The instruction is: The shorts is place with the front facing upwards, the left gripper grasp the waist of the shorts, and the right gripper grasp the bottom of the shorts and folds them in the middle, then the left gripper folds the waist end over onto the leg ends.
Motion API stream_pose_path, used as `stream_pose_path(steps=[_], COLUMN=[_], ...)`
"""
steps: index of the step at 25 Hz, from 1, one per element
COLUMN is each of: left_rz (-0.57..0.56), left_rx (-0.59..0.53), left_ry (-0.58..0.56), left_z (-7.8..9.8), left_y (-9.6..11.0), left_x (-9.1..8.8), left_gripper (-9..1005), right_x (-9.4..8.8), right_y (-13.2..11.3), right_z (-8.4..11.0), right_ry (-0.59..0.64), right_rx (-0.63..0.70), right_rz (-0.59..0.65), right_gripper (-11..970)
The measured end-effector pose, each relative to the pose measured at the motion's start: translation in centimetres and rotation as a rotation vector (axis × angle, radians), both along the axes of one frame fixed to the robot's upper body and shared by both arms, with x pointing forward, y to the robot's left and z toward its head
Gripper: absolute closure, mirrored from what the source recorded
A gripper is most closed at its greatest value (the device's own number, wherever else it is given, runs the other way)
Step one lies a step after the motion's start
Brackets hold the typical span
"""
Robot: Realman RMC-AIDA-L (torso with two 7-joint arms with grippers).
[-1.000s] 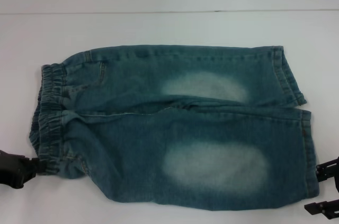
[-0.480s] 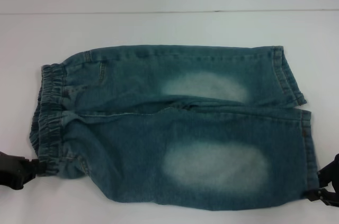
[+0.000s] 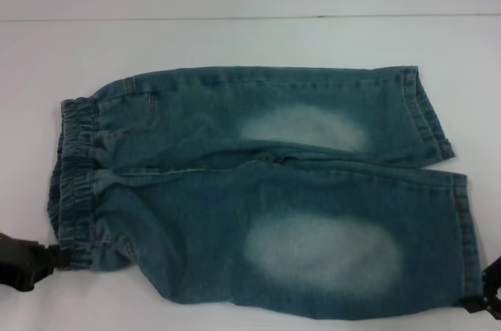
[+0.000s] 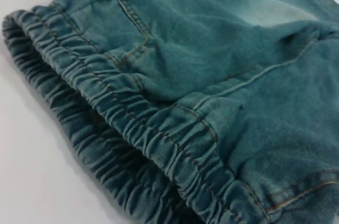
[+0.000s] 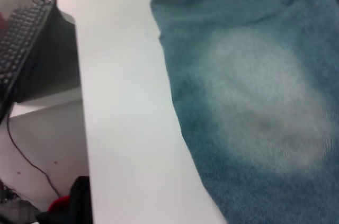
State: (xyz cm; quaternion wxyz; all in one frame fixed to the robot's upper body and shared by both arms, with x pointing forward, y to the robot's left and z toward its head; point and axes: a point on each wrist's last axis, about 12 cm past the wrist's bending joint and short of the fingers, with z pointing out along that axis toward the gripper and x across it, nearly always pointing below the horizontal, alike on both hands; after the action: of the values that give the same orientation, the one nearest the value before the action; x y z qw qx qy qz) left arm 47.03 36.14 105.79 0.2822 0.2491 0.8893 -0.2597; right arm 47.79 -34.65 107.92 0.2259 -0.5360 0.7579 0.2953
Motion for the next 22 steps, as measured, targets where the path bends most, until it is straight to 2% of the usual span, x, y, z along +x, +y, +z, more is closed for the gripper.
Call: stream_pose_path(steps=[5,9,17,22], left_rz=[-0.02,0.018,0.076,0.111], left_rx=[-0.012,-0.042,-0.11,-0.139], left_ry=[0.001,-0.032,-0.115,-0.153], left_z=[0.6,1.2,2.4,3.1], left_y=[0.6,1.3,1.7,1.8], left_x=[-1.4,-1.9,-1.2,-0.3], left_gripper=[936,936,935,934], right_x=[-1.6,-2.3,-1.7,-0.6], right_y=[-1.1,-2.3,-3.0,-3.4], right_z=[0.5,1.1,1.9,3.1], right_ry=[-0.008,-0.052,-0.156,-0.273], right_rx=[0.03,0.043,0.094,0.14], right_rz=[-0.002,-0.059,-0.128,-0.179], right_gripper=[912,917,916,916])
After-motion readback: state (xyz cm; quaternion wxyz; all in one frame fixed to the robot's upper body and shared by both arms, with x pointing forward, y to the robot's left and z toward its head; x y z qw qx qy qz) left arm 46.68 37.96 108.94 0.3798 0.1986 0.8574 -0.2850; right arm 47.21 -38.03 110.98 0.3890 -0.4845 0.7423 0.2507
